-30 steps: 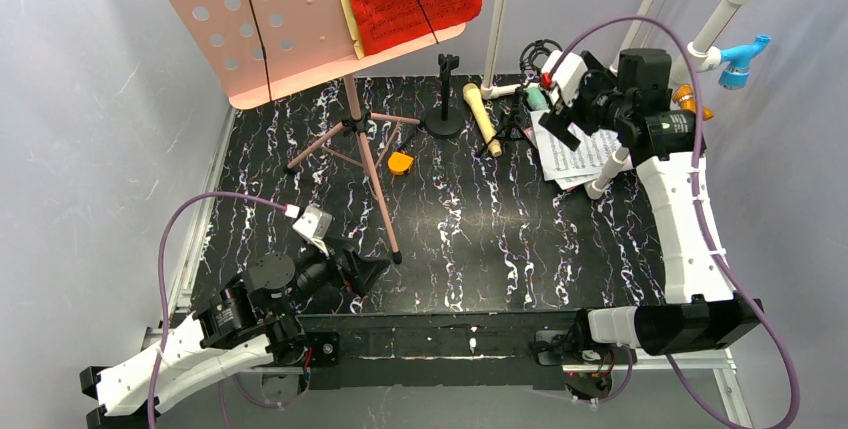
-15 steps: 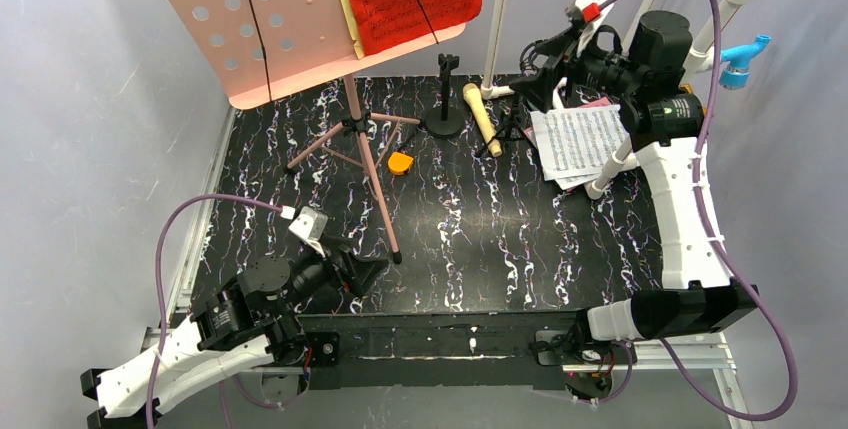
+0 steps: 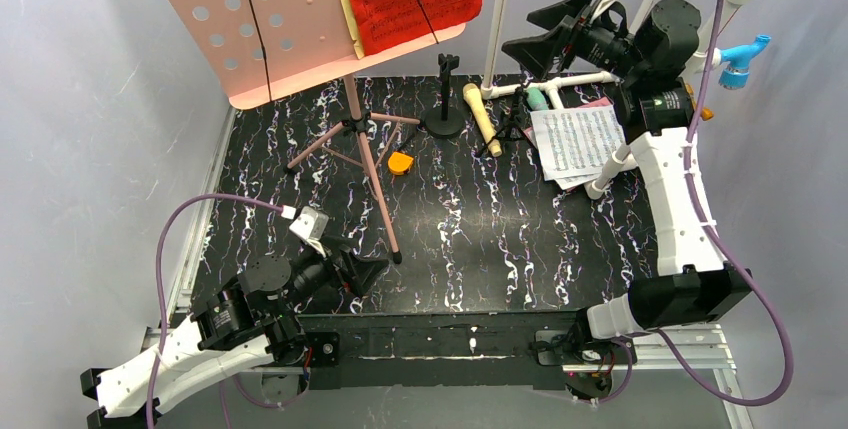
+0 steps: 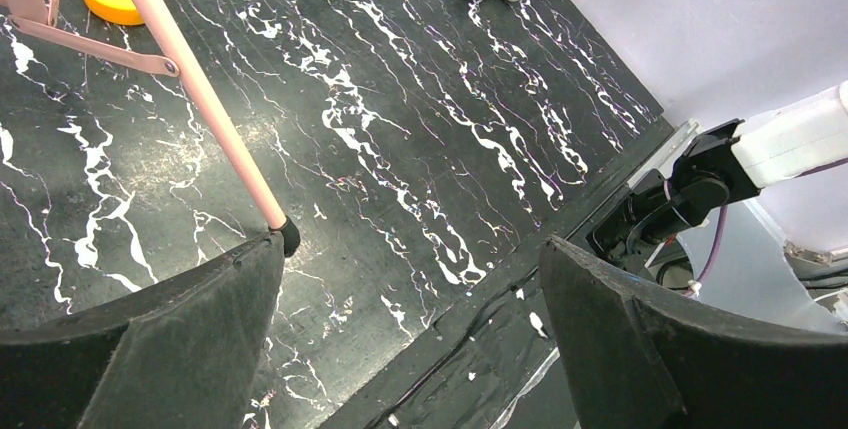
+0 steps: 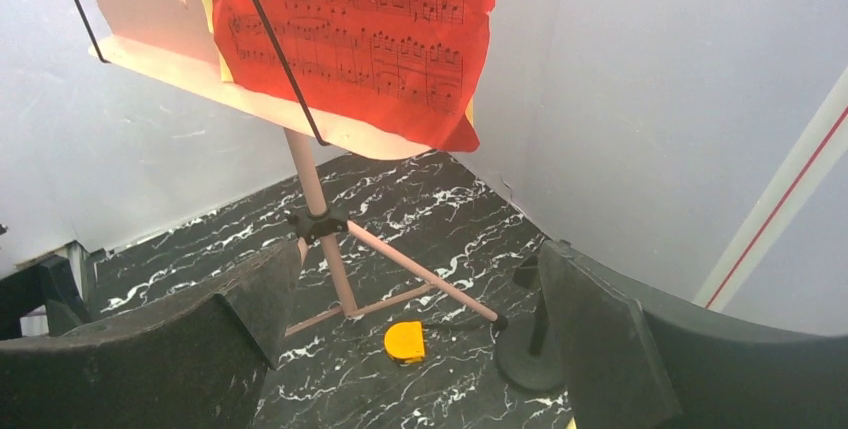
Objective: Pack up the instrument practice props
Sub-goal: Pick up the sheet music from the music stand.
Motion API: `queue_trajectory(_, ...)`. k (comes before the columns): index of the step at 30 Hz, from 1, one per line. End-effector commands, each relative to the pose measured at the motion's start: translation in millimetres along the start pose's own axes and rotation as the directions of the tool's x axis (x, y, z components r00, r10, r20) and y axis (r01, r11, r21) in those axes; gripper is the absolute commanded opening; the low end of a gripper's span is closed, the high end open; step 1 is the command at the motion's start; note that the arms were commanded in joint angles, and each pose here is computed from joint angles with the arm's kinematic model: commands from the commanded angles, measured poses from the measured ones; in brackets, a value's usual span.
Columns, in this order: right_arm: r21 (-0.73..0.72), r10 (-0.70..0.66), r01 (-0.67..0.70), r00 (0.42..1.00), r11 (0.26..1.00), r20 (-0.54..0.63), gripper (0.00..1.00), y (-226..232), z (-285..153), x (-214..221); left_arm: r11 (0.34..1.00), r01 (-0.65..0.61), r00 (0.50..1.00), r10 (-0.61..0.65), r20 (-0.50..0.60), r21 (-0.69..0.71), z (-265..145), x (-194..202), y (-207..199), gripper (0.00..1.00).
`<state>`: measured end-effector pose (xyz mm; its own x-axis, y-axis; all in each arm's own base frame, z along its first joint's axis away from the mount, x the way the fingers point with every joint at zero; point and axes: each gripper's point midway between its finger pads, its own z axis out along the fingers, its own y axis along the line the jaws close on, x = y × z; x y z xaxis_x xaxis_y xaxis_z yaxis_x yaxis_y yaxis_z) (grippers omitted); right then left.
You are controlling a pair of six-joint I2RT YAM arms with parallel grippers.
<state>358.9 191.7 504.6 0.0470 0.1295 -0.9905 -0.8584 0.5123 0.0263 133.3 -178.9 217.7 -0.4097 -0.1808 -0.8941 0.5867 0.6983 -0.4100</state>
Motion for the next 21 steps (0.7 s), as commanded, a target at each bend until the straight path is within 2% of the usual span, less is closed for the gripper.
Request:
queue_trajectory(1, -0.016, -0.009, 0.01, 0.995, 1.0, 0.095, 0.98, 4, 4, -29, 1.0, 0.002, 1.0, -0.002, 0.013, 0.001, 0, -6, -2, 0.98)
queue_trajectory(14, -0.03, 0.05, -0.045, 0.985, 0.999, 0.166, 0.98, 1, 10, -41, 1.0, 0.025, 1.0, -0.025, 0.007, -0.002, 0, -5, -3, 0.98)
queue_trajectory(21, -0.045, 0.162, -0.156, 0.965, 0.987, 0.207, 0.98, -7, 18, -44, 0.999, 0.048, 0.999, -0.048, 0.009, 0.003, 0, -5, -4, 0.98)
